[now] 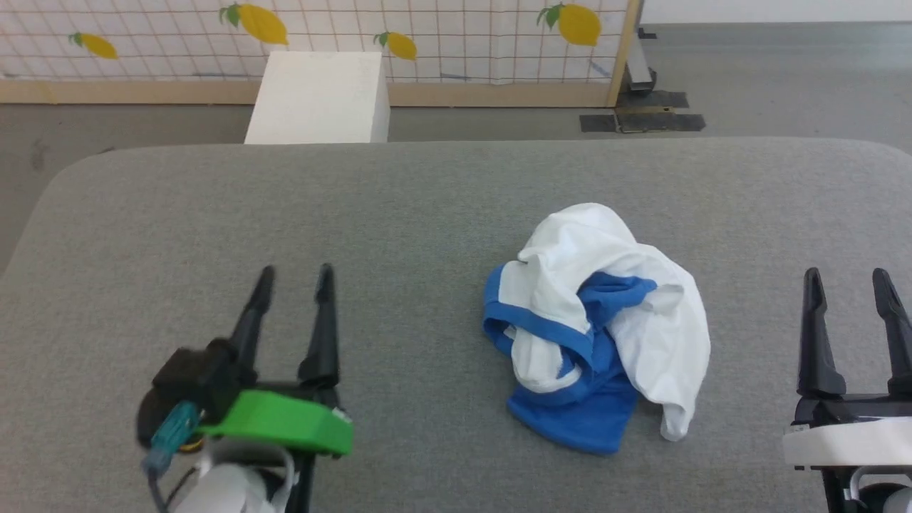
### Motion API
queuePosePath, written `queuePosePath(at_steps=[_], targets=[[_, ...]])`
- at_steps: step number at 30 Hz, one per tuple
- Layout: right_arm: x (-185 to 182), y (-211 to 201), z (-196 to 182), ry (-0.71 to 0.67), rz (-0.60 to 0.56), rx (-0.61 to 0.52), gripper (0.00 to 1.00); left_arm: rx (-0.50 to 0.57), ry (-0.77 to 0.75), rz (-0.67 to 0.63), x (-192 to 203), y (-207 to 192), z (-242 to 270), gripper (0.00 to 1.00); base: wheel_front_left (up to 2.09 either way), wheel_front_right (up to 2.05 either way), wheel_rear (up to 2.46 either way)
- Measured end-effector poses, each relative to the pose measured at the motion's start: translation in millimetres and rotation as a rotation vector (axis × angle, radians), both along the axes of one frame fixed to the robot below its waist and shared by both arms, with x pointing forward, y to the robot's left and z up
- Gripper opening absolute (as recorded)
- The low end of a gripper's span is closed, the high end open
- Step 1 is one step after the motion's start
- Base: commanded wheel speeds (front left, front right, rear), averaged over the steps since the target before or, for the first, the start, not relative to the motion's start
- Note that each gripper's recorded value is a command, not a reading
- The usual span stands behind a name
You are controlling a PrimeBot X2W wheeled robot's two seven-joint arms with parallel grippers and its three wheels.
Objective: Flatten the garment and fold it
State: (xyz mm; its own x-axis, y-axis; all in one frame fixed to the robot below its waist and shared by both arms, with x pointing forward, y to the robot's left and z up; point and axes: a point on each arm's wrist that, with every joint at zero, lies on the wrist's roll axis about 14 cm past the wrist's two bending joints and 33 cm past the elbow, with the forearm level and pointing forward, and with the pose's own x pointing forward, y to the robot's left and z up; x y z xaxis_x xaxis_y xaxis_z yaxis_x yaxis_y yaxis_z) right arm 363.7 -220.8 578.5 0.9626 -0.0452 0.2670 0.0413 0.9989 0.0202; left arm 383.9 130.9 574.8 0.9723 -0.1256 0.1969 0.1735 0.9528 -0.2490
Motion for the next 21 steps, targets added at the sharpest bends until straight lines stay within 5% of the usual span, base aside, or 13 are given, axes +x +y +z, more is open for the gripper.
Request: queuePosePath(at_steps=[6,21], targets=[[7,8,-10,0.031,0.027,0.015,1.00,0.182,-0.014,0.134,-23,26,-16,1.00,0.00,0.00,0.00],[47,14,-23,0.182,0.078,0.092,1.00,0.130,0.013,0.144,-15,20,-30,1.00,0.00,0.00,0.00]])
